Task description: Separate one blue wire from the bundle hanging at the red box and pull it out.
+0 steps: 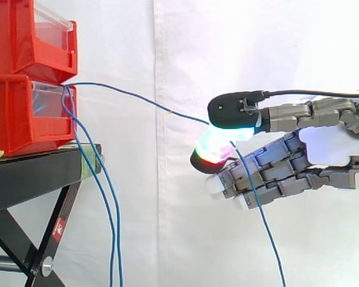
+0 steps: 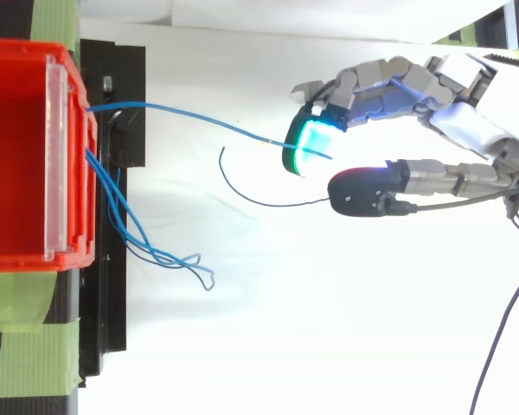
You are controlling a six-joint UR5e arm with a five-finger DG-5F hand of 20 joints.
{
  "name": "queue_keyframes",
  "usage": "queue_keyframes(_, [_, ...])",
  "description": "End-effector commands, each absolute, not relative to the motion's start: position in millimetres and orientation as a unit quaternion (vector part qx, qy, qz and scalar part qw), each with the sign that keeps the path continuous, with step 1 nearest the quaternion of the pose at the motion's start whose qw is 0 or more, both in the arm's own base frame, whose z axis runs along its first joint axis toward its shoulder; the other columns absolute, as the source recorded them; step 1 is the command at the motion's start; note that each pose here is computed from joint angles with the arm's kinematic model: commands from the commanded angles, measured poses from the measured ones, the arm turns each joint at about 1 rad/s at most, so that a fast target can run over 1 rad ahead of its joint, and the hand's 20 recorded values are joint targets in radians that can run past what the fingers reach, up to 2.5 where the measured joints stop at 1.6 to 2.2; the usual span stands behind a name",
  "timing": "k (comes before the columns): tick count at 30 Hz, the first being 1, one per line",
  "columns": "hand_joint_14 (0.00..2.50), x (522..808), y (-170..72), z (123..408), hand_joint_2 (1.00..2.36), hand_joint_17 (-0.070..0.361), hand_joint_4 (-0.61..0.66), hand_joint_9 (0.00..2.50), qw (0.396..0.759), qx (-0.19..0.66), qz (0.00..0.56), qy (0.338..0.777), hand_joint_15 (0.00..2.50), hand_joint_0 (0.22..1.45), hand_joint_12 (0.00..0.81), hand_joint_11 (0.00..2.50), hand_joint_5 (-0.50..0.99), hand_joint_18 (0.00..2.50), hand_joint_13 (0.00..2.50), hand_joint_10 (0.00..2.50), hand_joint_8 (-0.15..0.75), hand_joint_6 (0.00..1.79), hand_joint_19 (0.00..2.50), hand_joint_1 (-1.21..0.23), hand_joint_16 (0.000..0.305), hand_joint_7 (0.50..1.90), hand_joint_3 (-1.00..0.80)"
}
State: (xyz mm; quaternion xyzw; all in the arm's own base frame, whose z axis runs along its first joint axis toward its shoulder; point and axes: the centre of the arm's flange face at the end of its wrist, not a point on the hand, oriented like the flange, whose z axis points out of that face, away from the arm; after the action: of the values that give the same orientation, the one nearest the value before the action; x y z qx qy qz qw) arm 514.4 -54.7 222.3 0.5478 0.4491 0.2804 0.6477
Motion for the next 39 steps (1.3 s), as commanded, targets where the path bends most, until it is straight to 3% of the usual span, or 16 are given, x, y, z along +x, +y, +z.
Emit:
queue_keyframes(1, [0.01, 514.2, -55.1, 222.3, 1.01, 0.151, -0.12, 0.71, 0.648, 0.548, 0.280, 0.449, 0.28, 0.60, 0.456, 0.49, -0.13, 0.39, 0.40, 0.01, 0.354, 0.86, 0.23, -0.82, 0.067, 1.14, 0.03])
queue_keyframes(39, [0.01, 514.4, -54.4, 222.4, 1.01, 0.149, -0.13, 0.72, 0.648, 0.548, 0.281, 0.449, 0.31, 0.60, 0.459, 0.49, -0.13, 0.45, 0.44, 0.01, 0.354, 0.86, 0.27, -0.82, 0.066, 1.14, 0.02])
